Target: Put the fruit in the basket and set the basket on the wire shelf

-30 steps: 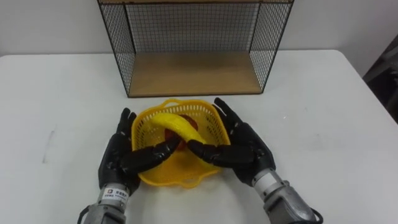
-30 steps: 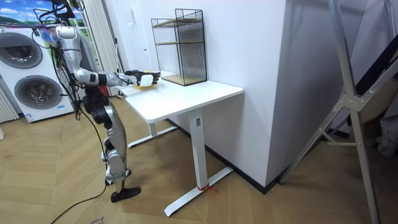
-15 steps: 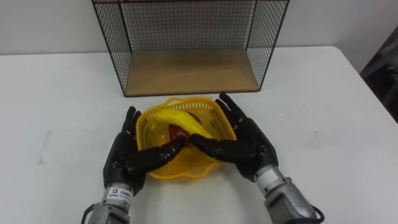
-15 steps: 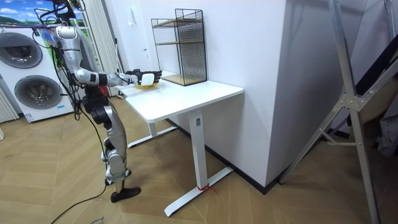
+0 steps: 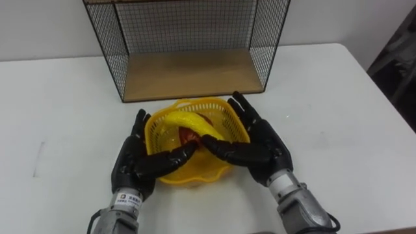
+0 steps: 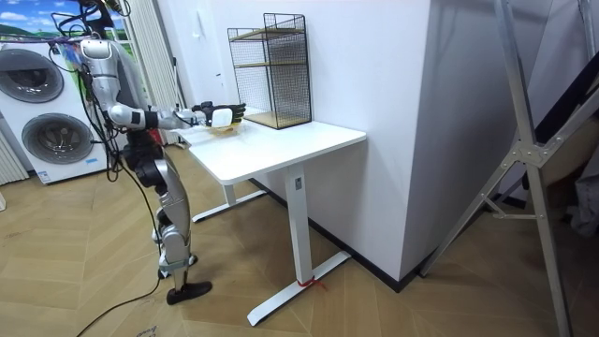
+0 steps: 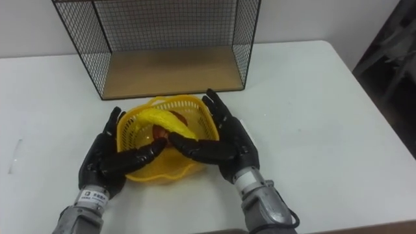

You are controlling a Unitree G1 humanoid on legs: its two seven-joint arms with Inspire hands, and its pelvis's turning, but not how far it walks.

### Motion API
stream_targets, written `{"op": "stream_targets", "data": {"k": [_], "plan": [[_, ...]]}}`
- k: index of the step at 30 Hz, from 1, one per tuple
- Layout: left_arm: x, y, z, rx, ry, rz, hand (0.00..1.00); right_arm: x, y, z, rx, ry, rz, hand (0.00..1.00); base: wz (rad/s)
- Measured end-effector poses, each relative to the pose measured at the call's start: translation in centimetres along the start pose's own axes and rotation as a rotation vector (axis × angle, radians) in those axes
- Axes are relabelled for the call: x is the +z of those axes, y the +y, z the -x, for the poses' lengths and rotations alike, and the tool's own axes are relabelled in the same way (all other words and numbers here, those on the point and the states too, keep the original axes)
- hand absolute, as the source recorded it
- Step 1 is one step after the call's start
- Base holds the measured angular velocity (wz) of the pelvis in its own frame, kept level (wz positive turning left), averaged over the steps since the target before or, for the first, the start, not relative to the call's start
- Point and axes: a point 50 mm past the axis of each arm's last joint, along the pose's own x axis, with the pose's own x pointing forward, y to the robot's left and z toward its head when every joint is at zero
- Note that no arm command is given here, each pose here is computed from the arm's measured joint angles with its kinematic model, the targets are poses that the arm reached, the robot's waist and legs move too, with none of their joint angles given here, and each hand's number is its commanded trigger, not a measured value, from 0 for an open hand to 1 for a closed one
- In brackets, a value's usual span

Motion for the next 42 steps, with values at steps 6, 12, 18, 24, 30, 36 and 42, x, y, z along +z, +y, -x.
{"op": "stream_targets", "data": {"k": [6, 12, 18, 24, 30, 36, 42], "plan": [[1.7, -1.4, -1.1, -0.064, -0.072, 0.005, 0.00, 1.4, 0.4, -0.2, 0.000, -0.091, 0.002, 0.00, -0.04], [2.8, -2.5, -1.4, -0.101, -0.123, 0.020, 0.00, 1.9, 0.5, -0.2, -0.022, -0.120, -0.004, 0.00, -0.01], [3.4, -3.0, -1.5, -0.111, -0.152, 0.035, 0.00, 2.1, 0.5, -0.2, -0.025, -0.146, -0.028, 0.00, -0.03], [3.8, -3.2, -1.5, -0.114, -0.188, 0.042, 0.00, 2.0, 0.7, -0.2, -0.016, -0.152, -0.079, 0.00, -0.16], [3.8, -3.3, -1.5, -0.117, -0.199, 0.069, 0.00, 1.8, 0.6, 0.0, -0.009, -0.136, -0.073, 0.00, -0.03], [4.0, -3.3, -1.5, -0.115, -0.207, 0.068, 0.00, 1.8, 0.6, -0.1, -0.006, -0.141, -0.076, 0.00, -0.12], [4.1, -3.4, -1.4, -0.117, -0.223, 0.072, 0.00, 1.7, 0.7, 0.0, -0.001, -0.143, -0.075, 0.00, -0.14]]}}
